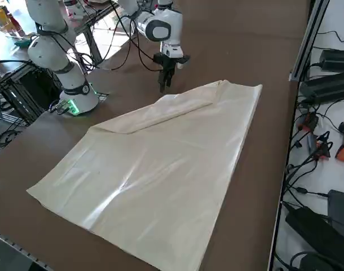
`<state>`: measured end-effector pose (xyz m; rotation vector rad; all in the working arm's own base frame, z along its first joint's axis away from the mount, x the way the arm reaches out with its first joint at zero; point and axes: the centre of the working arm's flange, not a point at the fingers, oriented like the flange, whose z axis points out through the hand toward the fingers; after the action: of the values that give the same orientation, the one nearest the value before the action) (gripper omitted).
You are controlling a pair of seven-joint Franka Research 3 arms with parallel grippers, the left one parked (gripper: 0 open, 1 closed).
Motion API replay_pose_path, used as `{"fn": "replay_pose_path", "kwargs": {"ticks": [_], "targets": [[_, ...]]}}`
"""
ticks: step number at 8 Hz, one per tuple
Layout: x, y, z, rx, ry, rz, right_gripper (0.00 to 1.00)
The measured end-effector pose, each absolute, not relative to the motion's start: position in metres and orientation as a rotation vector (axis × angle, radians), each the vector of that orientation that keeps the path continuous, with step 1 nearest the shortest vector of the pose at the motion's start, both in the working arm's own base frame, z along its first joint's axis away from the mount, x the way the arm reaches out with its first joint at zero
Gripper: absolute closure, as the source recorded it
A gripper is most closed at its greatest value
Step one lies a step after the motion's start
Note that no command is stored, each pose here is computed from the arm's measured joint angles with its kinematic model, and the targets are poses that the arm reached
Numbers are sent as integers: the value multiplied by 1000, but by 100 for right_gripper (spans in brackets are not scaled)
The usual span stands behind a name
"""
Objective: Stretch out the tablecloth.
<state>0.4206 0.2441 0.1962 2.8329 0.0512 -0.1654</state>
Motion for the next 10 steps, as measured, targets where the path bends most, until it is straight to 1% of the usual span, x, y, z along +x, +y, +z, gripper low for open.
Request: {"fn": "replay_pose_path", "kwargs": {"ticks": [3, 7, 8, 10], "targets": [[436, 216, 174, 2842, 52, -147, 0], [436, 217, 173, 2845, 57, -147, 1], [436, 217, 173, 2845, 57, -147, 3], [436, 217, 173, 2845, 57, -146, 9]]}}
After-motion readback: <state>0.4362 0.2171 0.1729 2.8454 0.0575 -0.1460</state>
